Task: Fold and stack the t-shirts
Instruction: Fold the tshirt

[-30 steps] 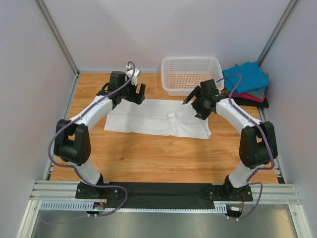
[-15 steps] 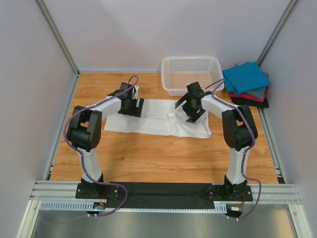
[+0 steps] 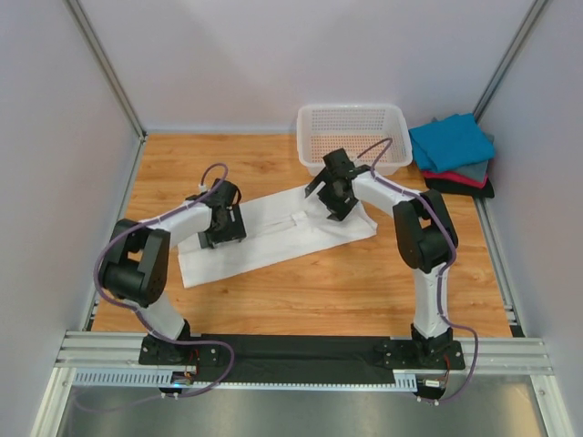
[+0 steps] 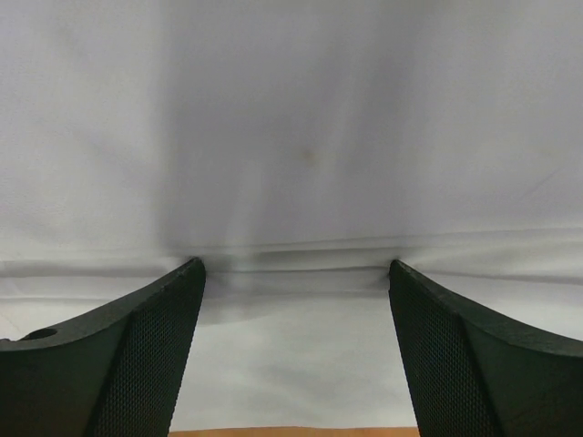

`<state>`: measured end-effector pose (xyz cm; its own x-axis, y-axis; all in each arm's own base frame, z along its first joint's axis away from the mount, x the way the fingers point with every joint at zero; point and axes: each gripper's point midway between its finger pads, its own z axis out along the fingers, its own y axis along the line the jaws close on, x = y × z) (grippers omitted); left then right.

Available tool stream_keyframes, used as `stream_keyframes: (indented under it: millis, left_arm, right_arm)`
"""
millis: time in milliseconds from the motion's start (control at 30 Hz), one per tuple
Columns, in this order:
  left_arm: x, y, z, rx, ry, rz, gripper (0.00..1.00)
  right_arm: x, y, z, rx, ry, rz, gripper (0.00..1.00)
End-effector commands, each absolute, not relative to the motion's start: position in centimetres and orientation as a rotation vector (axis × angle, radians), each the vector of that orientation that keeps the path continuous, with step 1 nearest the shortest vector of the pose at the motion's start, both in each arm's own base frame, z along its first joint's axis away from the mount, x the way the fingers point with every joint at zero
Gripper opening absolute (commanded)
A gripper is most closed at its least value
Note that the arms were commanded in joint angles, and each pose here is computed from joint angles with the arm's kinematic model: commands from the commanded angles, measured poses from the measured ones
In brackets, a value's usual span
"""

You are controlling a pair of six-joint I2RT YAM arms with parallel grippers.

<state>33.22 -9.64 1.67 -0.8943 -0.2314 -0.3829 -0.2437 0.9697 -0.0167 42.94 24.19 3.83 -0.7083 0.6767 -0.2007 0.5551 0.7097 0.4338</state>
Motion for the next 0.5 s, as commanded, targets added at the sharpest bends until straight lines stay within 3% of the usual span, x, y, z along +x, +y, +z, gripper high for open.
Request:
stream_keyframes:
  millis: [0,200,467]
  left_arm:
    - [25.3,-7.1,0.2,-0.647,2.81,0.169,0.88]
    - [21.3,-6.0,1.0,-0.804,2.764,0.153,0.87]
    - [21.0,-4.9,3.2,-0.773,2.682,0.16,0.87]
  right_arm:
    - [42.5,25.5,1.2,0.871,2.625,0.397,1.0]
    - [43.5,30.9,1.5,0.714,2.669,0.432,1.0]
    - [46.0,39.2,2.6,0.537,2.65,0.622,1.0]
